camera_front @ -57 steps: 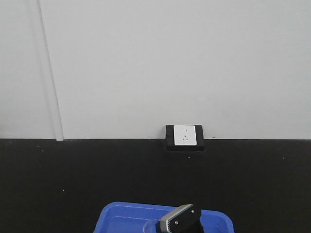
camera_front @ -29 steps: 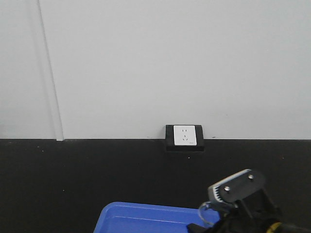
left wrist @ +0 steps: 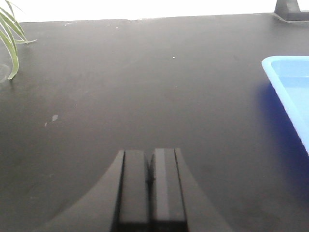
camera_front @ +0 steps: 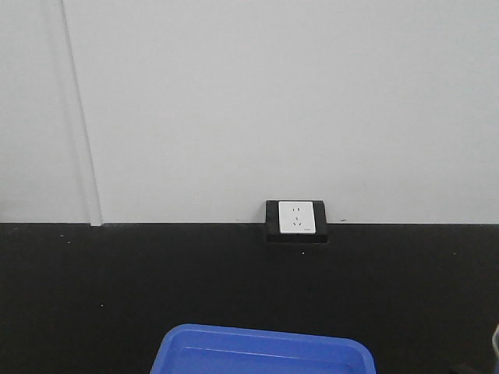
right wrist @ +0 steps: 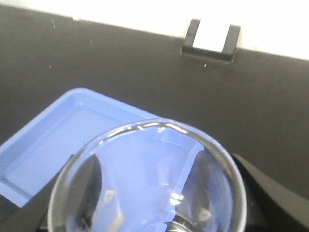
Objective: Move beaker to silver tray on left bench
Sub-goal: 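Lift the beaker out of the blue tray with the right gripper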
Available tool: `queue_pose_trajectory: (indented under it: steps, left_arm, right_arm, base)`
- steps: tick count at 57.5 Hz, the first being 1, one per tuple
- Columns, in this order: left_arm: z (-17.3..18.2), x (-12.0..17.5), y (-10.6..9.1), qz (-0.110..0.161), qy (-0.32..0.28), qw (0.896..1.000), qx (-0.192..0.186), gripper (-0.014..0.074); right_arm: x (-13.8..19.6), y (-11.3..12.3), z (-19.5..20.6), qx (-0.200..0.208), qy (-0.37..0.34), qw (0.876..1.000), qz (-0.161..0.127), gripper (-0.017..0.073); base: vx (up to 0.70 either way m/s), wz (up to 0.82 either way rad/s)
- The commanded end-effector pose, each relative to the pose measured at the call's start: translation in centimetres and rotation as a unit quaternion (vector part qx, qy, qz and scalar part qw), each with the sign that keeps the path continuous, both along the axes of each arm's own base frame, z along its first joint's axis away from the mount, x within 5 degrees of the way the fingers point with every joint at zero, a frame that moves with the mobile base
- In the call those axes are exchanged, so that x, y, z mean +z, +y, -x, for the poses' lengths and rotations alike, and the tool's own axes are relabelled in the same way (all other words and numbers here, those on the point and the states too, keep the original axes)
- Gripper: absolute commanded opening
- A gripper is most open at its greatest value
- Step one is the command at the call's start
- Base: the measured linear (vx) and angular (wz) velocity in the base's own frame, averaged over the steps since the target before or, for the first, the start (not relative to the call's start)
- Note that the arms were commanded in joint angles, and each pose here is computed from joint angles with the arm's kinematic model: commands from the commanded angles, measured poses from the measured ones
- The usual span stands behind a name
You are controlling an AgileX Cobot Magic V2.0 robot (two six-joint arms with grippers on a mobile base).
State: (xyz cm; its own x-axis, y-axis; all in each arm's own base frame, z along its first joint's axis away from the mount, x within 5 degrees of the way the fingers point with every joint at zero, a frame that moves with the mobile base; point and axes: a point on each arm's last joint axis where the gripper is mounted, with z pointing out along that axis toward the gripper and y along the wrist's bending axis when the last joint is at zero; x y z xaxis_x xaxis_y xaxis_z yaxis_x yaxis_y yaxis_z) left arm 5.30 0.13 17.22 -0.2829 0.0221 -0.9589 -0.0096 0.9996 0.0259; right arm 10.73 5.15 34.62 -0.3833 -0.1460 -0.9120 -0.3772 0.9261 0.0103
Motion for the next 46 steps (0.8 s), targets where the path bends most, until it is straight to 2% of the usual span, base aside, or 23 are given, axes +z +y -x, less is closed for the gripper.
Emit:
queue_pose_trajectory:
  steps: [1,46]
  left_arm:
    - [-0.14,-0.17,-0.06,0.002,-0.033,0.999,-0.004,0.0001]
    - [-0.14,-0.17,-0.06,0.002,-0.033,0.999,-0.004,0.0001]
  right_arm:
    - [1.86,-0.39,0.53,0.006,-0.061,0.998,-0.015,-0.0008]
    - [2.0,-0.58,0.76,0.005,-0.068,0.998,-0.015,-0.0008]
  base:
    - [0.0,0.0]
    - [0.0,0.0]
